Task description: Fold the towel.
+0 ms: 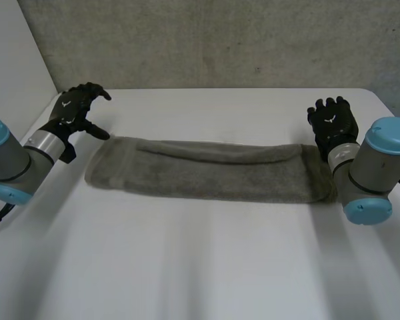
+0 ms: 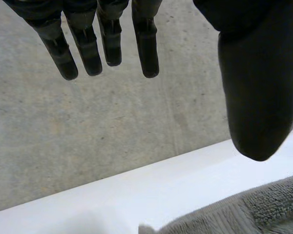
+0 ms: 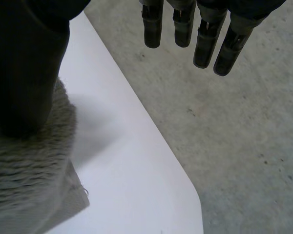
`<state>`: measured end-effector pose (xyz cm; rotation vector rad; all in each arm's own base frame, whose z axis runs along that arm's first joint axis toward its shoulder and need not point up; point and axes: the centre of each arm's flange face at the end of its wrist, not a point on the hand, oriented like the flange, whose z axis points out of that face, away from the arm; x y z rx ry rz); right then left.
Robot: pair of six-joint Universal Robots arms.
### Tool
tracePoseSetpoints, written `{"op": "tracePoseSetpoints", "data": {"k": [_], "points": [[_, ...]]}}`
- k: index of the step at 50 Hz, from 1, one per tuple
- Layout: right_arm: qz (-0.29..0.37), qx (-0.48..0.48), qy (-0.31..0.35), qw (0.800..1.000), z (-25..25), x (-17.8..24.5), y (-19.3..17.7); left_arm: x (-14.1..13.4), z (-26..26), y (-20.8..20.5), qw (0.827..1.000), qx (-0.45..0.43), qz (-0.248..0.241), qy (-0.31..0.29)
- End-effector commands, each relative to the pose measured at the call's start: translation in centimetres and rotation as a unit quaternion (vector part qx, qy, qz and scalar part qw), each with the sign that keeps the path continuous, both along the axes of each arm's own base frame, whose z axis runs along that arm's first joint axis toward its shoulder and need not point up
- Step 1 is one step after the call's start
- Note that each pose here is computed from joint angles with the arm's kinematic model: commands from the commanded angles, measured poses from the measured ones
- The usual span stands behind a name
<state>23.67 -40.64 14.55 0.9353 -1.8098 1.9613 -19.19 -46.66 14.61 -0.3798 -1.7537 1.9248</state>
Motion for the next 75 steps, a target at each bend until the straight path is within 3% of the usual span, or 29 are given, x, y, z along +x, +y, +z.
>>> {"op": "tracePoseSetpoints", "data": {"k": [1,9,15,17,23,25,30,38,62,68,75], "points": [[-0.019,-0.035,-0.024,0.999,4.2,-0.5,0.4,0.3,2.0,0.0,1.0,-0.009,0.024,0.006],[-0.016,-0.015,-0.033,0.999,8.8,-1.7,4.1,0.6,5.9,2.6,1.0,0.003,0.029,0.002],[-0.014,0.061,-0.014,0.998,7.7,-2.3,6.8,0.5,6.3,6.3,0.998,0.049,0.028,-0.013],[-0.013,0.115,-0.003,0.993,5.9,-2.6,8.3,0.6,5.8,7.8,0.997,0.053,0.03,-0.047],[0.004,0.156,-0.01,0.988,3.7,-2.7,10.1,0.6,3.8,9.7,0.99,0.047,0.031,-0.132],[0.007,0.164,-0.016,0.986,3.3,-2.9,10.3,0.5,2.6,10.4,0.982,0.042,0.03,-0.18],[0.002,0.171,-0.042,0.984,2.1,-3.7,9.8,0.4,1.0,10.9,0.974,0.049,0.044,-0.216],[-0.02,0.156,-0.091,0.983,0.2,-4.6,8.6,0.0,-1.6,10.5,0.969,0.074,0.061,-0.228],[-0.054,0.174,-0.131,0.975,-2.5,-6.3,6.8,-0.1,-3.1,8.9,0.97,0.047,0.074,-0.225],[-0.074,0.15,-0.095,0.981,-1.8,-8.1,5.1,-0.1,-3.2,9.0,0.97,0.049,0.073,-0.225],[-0.066,0.156,-0.055,0.984,-2.3,-7.7,6.0,-0.2,-3.2,9.0,0.97,0.05,0.073,-0.225]]}}
